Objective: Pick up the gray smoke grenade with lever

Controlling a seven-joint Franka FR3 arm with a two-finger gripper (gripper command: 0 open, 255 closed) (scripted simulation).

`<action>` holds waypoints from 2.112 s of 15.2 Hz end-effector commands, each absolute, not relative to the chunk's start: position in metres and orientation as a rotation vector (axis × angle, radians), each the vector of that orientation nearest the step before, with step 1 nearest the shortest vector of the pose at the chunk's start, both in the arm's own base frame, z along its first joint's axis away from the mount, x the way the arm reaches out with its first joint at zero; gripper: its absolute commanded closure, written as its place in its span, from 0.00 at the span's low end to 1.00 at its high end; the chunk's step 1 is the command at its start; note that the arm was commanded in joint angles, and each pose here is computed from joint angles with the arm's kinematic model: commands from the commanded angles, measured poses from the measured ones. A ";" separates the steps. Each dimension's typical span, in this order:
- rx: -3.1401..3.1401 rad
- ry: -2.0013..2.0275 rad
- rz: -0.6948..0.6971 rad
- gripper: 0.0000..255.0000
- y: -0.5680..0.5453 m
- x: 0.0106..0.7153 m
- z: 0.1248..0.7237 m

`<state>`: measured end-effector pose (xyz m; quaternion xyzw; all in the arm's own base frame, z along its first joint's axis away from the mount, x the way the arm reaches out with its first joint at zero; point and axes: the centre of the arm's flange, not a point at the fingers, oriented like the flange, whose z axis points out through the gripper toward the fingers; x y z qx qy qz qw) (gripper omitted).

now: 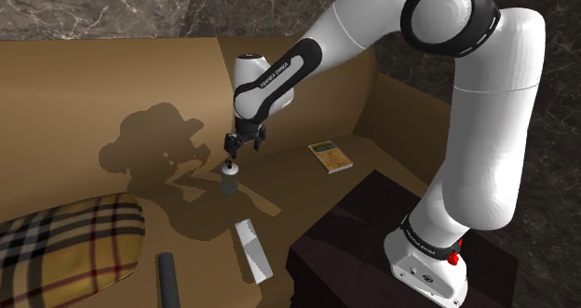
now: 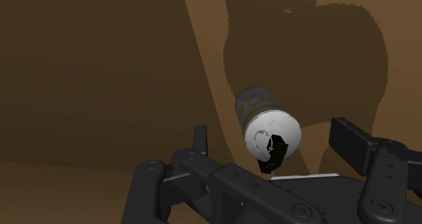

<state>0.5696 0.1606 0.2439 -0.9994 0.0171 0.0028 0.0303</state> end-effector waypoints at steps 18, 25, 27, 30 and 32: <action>-3.071 0.050 -0.021 1.00 0.195 0.621 0.152; -3.071 0.050 -0.021 1.00 0.195 0.621 0.151; -3.071 0.050 -0.021 1.00 0.195 0.621 0.162; -3.071 0.050 -0.021 1.00 0.195 0.621 0.178; -3.071 0.050 -0.021 1.00 0.195 0.621 0.188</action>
